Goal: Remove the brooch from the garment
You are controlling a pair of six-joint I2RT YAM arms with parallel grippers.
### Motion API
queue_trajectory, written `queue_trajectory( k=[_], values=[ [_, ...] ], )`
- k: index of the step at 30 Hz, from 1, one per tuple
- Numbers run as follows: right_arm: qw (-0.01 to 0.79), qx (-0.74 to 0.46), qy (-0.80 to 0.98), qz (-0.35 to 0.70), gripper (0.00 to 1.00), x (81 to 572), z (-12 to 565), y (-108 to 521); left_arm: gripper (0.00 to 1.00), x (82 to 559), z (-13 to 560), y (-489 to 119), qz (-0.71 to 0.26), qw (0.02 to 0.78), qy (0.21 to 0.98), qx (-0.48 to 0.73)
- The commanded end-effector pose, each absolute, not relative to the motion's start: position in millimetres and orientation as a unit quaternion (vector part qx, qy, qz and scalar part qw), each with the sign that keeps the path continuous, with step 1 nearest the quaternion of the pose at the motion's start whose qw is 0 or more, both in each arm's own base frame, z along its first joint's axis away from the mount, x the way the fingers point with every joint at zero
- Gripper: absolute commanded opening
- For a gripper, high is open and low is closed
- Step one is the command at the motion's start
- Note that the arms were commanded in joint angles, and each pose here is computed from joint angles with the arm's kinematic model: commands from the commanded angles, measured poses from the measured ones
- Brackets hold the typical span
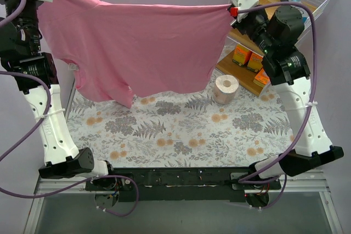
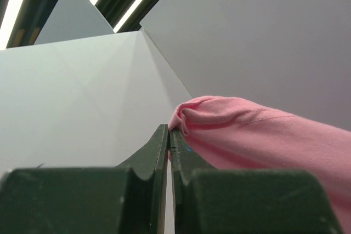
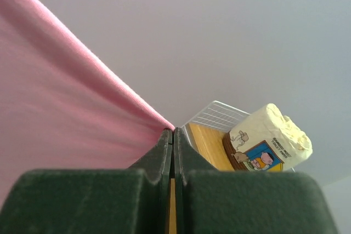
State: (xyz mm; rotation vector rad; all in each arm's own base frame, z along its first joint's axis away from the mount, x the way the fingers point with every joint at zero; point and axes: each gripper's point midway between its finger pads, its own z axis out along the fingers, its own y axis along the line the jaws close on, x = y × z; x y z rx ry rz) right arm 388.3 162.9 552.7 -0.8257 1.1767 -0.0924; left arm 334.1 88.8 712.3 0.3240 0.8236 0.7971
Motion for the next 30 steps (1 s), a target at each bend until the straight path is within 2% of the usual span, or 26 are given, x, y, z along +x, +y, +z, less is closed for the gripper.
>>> queue_trajectory(
  k=[1, 7, 13, 20, 30],
  values=[
    [0.813, -0.345, 0.460, -0.096, 0.01, 361, 591, 140, 0.00, 280, 749, 55, 0.369, 0.855, 0.312, 0.189],
    [0.831, -0.316, 0.456, -0.049, 0.01, 345, 599, 140, 0.00, 262, 755, 41, 0.362, 0.849, 0.320, 0.215],
    [0.833, -0.308, 0.459, -0.024, 0.01, 317, 597, 134, 0.00, 243, 735, 30, 0.350, 0.848, 0.327, 0.228],
    [0.813, -0.328, 0.478, -0.062, 0.01, 303, 584, 120, 0.00, 267, 709, 41, 0.331, 0.830, 0.391, 0.222],
    [0.799, -0.332, 0.499, -0.058, 0.01, 340, 553, 133, 0.00, 327, 667, 54, 0.307, 0.808, 0.442, 0.241]
  ],
)
